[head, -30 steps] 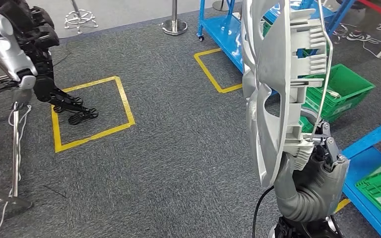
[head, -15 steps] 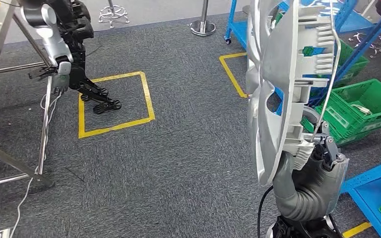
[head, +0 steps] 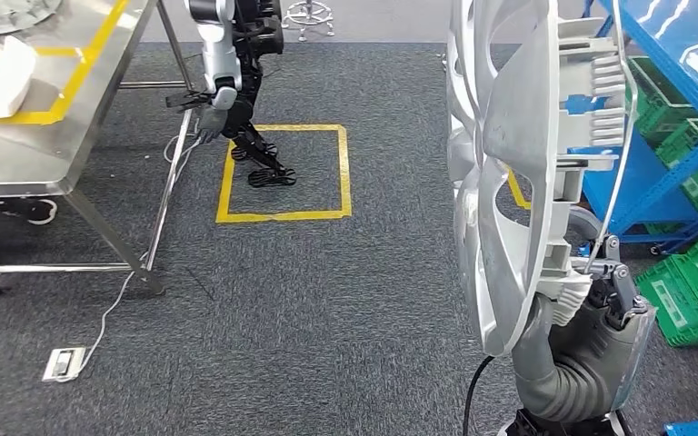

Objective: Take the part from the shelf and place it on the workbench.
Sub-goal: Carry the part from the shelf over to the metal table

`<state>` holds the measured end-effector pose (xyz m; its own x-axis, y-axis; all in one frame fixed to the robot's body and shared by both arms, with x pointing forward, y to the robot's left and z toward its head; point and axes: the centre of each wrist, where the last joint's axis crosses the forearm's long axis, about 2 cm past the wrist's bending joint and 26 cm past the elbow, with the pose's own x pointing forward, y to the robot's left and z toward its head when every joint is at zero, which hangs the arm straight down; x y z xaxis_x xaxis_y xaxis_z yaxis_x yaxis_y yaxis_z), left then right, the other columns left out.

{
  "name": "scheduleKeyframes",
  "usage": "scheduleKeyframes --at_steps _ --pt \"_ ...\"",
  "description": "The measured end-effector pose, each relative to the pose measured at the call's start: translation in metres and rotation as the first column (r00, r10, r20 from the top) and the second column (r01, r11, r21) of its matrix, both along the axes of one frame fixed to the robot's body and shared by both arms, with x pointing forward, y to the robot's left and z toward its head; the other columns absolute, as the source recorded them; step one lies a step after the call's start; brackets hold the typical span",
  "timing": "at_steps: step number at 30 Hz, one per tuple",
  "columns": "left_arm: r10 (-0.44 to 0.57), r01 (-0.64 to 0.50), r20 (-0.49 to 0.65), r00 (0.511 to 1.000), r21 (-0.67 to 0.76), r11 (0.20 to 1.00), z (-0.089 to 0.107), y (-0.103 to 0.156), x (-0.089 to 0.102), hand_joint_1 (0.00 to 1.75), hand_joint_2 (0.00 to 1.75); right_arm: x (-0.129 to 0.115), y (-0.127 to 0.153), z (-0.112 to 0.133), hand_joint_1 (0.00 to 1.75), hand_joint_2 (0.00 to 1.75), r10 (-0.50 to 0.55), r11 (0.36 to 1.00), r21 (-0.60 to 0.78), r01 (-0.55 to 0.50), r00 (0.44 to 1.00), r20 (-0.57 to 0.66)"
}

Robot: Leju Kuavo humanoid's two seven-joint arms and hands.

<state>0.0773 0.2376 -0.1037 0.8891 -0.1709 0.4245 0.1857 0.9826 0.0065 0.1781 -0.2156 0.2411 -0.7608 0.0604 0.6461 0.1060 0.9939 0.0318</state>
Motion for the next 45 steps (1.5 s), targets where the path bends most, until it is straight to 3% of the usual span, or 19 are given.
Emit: scheduleKeyframes --at_steps 45 --pt "0.011 -0.011 -0.015 1.0 -0.004 1.0 -0.0007 0.0036 -0.0021 0.0 1.75 -0.0011 0.0089 -0.0003 1.75 1.75 0.041 0.999 -0.004 -0.041 0.999 -0.001"
